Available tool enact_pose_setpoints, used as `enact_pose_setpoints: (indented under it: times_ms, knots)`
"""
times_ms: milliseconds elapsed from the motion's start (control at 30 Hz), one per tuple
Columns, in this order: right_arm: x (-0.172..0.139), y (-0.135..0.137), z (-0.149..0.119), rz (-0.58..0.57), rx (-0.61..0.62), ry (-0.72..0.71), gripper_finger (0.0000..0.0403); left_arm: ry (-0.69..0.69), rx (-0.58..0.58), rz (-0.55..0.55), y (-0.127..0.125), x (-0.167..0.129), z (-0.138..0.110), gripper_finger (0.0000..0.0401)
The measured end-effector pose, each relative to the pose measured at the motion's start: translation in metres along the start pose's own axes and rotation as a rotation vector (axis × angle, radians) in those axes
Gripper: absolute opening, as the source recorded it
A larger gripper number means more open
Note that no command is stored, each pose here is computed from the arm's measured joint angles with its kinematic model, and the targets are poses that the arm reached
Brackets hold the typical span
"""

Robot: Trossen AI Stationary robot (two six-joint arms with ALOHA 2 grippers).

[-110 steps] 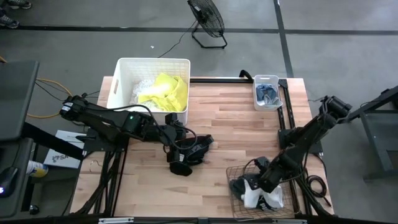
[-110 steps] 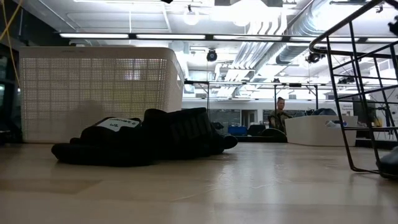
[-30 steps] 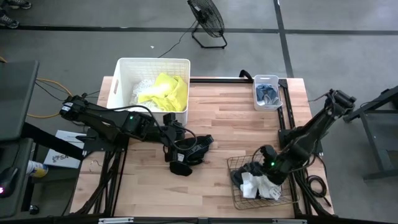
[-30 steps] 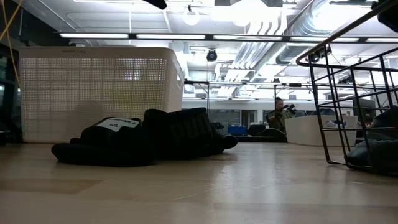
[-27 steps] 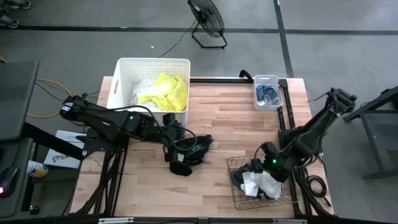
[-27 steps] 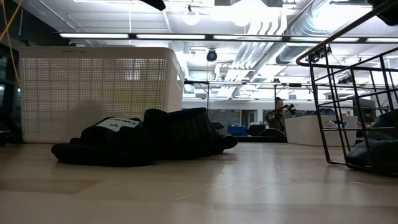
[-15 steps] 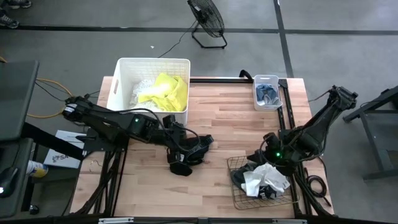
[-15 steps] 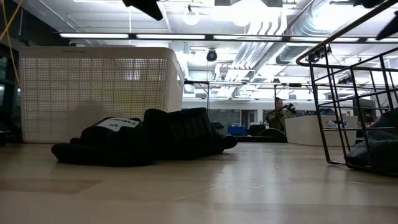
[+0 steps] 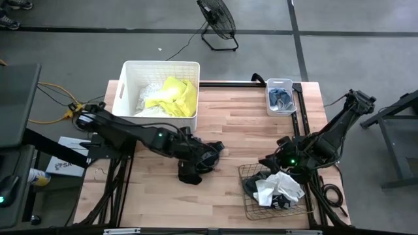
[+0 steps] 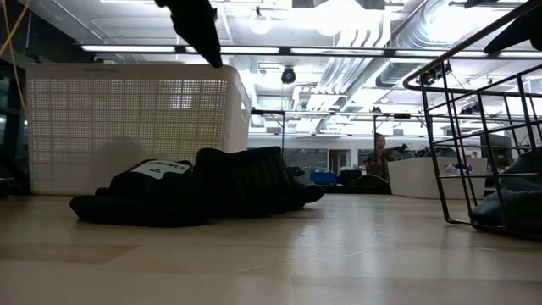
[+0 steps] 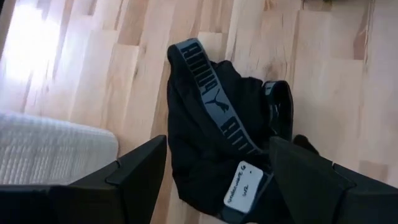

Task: Pick & Place Cloths
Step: Put the black underwear into the wire basket

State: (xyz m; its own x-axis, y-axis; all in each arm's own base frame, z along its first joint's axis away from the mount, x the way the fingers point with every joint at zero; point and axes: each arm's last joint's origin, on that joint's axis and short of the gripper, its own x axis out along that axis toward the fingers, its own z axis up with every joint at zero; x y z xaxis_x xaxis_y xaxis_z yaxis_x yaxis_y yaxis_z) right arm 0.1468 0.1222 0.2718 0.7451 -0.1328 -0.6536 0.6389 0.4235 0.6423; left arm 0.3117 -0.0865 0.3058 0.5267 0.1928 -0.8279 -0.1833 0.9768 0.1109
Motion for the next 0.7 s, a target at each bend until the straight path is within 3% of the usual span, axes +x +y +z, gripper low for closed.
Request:
enact_pose_setpoints:
  times_ms: [133,500,700]
  knots:
    - [0.000,0.000,0.000,-0.002,-0.043,0.007,0.0250,0.048,0.120,0.003,-0.007,0.019,-0.001,0.0275]
    - [0.000,0.000,-0.002,-0.010,-0.105,0.070,0.0250,0.146,0.467,-0.128,-0.026,0.061,-0.005,0.0275]
    - [0.000,0.000,-0.003,-0.010,-0.125,0.089,0.0250,0.158,0.500,-0.137,-0.034,0.082,-0.006,0.0275]
